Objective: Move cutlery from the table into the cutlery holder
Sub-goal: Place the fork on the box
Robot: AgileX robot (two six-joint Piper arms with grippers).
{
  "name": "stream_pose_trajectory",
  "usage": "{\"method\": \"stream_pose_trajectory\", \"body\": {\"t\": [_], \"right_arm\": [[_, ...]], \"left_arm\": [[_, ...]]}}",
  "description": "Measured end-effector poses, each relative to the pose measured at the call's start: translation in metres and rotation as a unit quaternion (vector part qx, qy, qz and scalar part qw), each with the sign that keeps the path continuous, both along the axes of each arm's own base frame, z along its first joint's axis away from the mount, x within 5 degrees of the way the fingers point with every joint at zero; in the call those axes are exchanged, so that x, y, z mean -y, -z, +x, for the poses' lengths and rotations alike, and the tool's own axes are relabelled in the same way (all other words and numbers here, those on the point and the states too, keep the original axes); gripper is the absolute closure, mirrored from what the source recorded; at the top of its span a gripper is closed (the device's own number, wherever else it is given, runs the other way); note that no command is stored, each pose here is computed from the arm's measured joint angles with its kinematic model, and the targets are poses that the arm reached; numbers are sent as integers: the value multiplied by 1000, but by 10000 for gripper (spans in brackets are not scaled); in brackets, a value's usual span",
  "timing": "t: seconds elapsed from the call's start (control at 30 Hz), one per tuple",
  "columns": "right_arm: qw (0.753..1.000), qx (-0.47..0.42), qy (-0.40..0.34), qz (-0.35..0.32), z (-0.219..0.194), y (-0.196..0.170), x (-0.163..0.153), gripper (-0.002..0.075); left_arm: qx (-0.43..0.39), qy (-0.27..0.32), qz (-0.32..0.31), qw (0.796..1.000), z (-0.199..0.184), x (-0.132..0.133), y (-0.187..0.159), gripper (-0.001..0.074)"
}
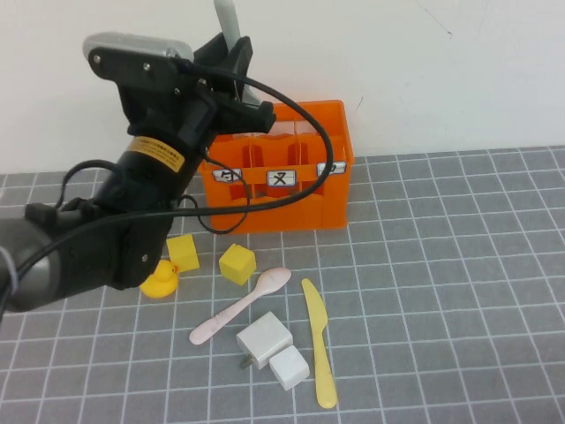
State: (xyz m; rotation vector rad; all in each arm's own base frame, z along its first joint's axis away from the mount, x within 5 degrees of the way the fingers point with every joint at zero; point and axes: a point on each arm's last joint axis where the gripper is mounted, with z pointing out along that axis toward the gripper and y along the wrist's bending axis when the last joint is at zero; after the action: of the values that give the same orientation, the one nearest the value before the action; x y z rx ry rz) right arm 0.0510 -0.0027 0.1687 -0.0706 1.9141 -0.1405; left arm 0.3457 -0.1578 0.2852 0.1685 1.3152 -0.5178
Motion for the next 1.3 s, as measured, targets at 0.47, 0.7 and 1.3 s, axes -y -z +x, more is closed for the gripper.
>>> {"method": "stream_pose_trajectory", "body": {"t": [0.47,0.7,1.3], "right_arm": [[1000,0,0,0,0,0,0,729],[1000,0,0,0,0,0,0,729],[1000,0,0,0,0,0,0,729]], "left_arm": [[-21,1,-12,1000,44,19,21,578],[-49,-3,17,999,68,30,50,578],[-85,-13,98,991,81,36,75,578]]}}
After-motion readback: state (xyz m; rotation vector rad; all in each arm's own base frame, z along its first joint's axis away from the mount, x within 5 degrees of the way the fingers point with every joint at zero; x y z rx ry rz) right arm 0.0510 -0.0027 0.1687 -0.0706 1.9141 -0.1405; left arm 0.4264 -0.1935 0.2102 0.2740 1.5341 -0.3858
